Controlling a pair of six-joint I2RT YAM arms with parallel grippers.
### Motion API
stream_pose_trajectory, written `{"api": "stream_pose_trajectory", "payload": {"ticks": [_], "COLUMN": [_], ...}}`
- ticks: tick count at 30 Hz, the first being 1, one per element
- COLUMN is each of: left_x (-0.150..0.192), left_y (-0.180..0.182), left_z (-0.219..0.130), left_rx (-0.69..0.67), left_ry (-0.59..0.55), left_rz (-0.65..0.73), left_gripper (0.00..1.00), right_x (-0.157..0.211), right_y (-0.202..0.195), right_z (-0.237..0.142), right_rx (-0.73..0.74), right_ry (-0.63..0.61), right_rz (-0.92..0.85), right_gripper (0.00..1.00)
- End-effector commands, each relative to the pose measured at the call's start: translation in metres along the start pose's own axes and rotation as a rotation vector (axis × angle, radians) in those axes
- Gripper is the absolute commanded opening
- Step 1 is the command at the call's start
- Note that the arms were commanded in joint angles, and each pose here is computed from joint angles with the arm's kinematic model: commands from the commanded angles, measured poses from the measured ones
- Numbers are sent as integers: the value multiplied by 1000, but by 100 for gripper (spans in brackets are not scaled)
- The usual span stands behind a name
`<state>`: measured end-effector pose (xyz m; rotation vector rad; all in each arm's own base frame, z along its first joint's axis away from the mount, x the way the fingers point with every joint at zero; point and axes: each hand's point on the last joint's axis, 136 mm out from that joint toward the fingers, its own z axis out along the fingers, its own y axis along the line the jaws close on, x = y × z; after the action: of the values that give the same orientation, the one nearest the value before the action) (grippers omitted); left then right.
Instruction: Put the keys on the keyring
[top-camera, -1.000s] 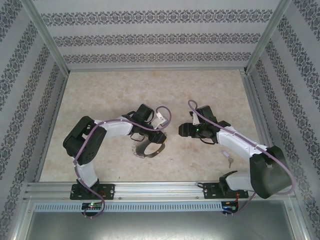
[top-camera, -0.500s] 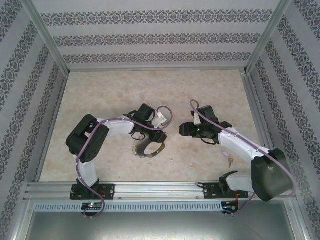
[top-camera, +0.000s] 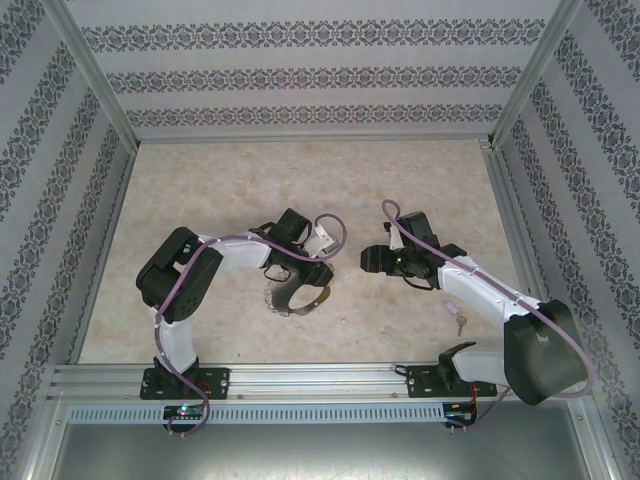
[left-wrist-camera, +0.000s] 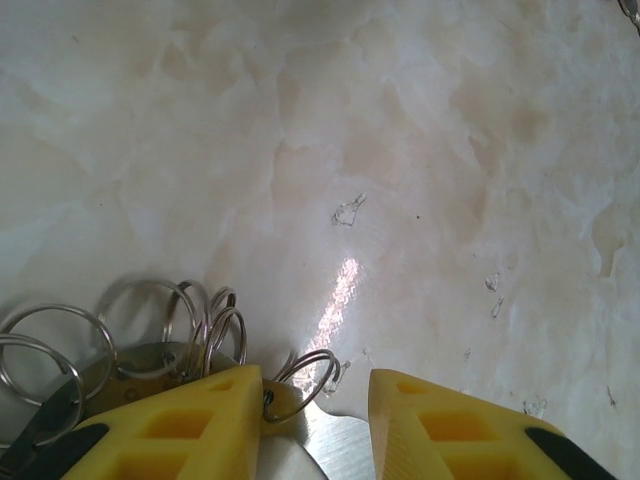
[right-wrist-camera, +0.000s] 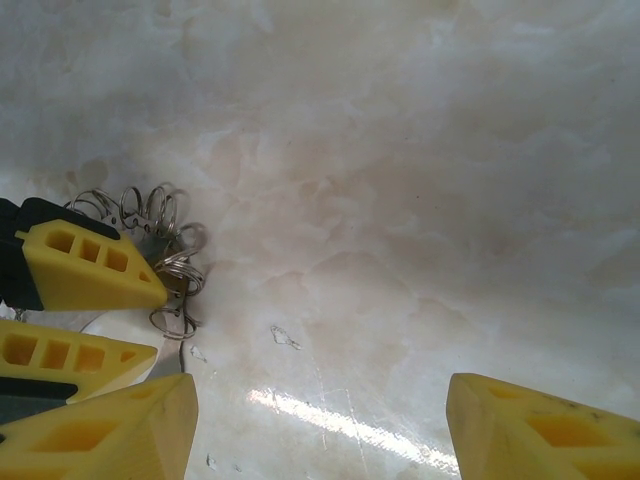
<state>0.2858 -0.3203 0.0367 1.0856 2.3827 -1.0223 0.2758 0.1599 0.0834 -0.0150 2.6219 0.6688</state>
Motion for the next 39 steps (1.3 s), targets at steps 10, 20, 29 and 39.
{"api": "stream_pose_trajectory", "payload": {"ticks": [10,20,29,39], "left_x": [6,2,-7,-20], "left_y": [17,15,6,3], "left_z": [3,4,-3,-23], "left_rx": [-98,-90,-63,-129], "left_ry": [-22,-36,-64,-155], "left_rz": [56,61,67,66], "left_gripper": [30,12,0,0], "right_x": [-2,-4,-4,-16], "right_y": [0,0,0,-13], "right_z": [-4,-4,-5,-15], "right_rx": [-12,-14,-15,52], "right_ry": [-15,-16,-15,-69], "right_rz": [27,27,29,94], "right_gripper": [67,67,66,66]}}
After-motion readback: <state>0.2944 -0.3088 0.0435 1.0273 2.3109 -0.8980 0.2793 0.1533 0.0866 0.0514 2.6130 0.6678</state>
